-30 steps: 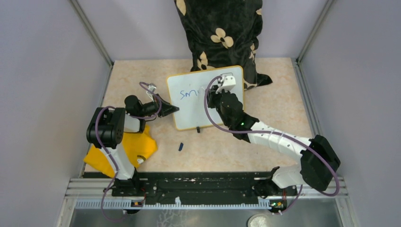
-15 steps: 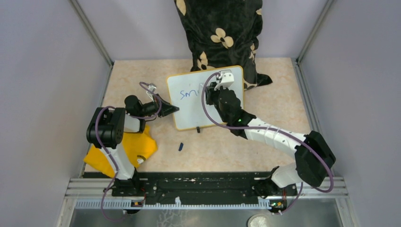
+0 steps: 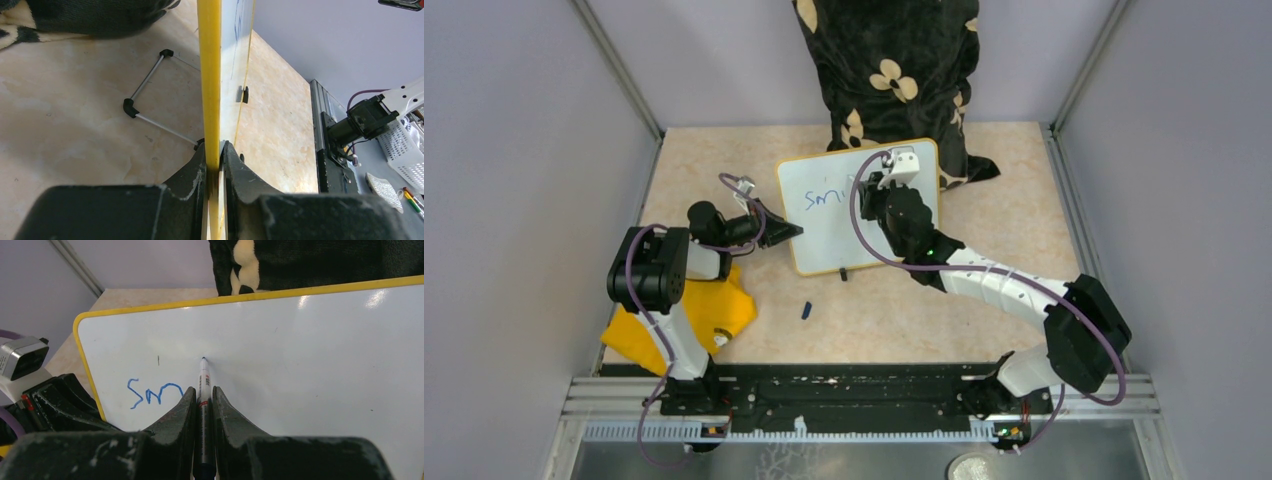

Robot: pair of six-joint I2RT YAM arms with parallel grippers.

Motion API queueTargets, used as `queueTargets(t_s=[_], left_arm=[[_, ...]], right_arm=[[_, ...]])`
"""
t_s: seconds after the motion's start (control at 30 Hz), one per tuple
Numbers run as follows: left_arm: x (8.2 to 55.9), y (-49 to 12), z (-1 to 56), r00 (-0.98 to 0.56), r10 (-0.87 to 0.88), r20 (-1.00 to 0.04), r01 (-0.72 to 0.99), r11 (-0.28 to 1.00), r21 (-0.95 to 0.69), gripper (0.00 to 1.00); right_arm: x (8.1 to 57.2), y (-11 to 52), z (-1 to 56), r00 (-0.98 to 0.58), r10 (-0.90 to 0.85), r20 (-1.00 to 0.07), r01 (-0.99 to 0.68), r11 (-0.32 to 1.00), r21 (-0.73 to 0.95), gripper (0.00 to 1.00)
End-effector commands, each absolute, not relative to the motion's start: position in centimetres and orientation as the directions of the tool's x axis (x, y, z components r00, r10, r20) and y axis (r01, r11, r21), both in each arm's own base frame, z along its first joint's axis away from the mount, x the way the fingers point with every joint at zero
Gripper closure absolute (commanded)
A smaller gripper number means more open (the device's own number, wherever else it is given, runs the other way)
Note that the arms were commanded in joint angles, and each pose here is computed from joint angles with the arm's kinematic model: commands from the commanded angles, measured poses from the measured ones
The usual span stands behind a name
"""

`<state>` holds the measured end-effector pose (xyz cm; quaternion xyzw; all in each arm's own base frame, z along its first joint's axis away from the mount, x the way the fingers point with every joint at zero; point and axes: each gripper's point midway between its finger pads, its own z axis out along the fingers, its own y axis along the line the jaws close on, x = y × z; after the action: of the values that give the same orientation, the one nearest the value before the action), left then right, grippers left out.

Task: Write a sentence on the whiteboard

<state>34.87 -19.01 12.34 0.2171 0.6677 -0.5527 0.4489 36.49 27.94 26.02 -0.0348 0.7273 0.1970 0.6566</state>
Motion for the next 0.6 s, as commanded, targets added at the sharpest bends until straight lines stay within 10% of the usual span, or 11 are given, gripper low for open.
queueTargets(t_s=[0.0, 0.57], left_arm=[[35.3, -19.2, 11.2, -0.493, -0.189, -0.849, 0.79, 0.313, -0.528, 1.0], [35.4, -19.2, 11.2, -0.494, -0.189, -0.849, 0.789, 0.313, -0.529, 1.0]], right_arm=[[36.9, 27.5, 26.6, -0.125, 0.232, -0.965, -0.286, 0.923, 0.259, 1.0], [34.7, 26.1, 23.2, -0.196, 0.219, -0.956, -0.288, 0.919, 0.27, 1.0]])
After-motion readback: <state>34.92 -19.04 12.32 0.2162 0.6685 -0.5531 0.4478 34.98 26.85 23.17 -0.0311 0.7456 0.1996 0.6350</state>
